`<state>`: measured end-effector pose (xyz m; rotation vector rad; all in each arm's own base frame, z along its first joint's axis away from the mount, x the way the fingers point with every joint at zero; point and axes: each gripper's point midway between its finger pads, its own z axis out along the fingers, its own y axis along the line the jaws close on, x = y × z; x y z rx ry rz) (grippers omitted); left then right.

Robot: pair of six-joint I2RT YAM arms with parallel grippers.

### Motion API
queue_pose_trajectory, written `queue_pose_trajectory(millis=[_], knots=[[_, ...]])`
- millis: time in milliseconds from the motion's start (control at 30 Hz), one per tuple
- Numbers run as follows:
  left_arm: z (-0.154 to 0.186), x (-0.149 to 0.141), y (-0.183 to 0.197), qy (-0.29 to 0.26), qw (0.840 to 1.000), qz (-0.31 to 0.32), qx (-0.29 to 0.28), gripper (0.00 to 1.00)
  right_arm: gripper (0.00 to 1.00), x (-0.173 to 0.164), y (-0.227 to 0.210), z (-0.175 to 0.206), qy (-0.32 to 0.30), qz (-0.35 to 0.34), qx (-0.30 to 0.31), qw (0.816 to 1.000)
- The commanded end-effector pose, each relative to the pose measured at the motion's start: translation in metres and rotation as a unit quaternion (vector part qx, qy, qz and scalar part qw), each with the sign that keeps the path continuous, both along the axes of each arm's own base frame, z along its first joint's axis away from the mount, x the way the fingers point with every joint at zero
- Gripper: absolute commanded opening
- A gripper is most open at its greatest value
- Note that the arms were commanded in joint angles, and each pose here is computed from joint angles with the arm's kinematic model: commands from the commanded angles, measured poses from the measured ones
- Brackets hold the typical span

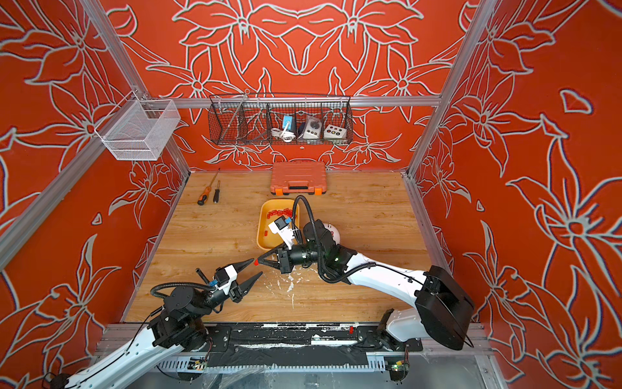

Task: Cover the protruding screws with screw protection sleeves
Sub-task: Pick up the screw protection sleeve from the center of the board.

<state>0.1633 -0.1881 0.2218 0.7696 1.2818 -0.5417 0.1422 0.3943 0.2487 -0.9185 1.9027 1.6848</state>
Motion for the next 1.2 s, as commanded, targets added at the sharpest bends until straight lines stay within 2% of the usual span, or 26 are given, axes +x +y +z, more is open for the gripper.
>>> queue_pose_trajectory(millis=[0,467,567,667,800,933,1000,1167], knots=[[0.004,-0.002,0.0,-0.006,1.0,-0.004,-0.01,0.47,0.0,-0.004,-0.004,-0.002,-0.011,0.004,0.0,1.0],[0.001,-0.002,-0.005,0.0,1.0,-0.014,0.001,0.33,0.0,-0.011,0.001,-0.006,-0.013,0.019,0.004,1.0],[0.001,-0.003,-0.005,-0.001,1.0,-0.014,0.001,0.27,0.0,-0.011,0.002,-0.007,-0.016,0.021,0.005,1.0],[0.001,-0.002,-0.004,-0.002,1.0,-0.011,0.001,0.27,0.0,-0.011,0.002,-0.01,-0.018,0.023,0.002,1.0],[0.002,-0.003,-0.004,-0.004,1.0,-0.012,0.0,0.21,0.0,-0.01,0.002,-0.01,-0.021,0.02,0.002,1.0],[0.002,-0.004,-0.004,-0.003,1.0,-0.015,0.001,0.2,0.0,-0.01,0.002,-0.014,-0.022,0.018,-0.005,1.0],[0.002,-0.004,-0.005,-0.003,1.0,-0.017,0.002,0.11,0.0,-0.01,0.002,-0.013,-0.023,0.018,-0.003,1.0],[0.001,-0.004,-0.007,-0.001,1.0,-0.02,0.007,0.06,0.0,-0.009,0.002,-0.015,-0.023,0.016,-0.007,1.0]])
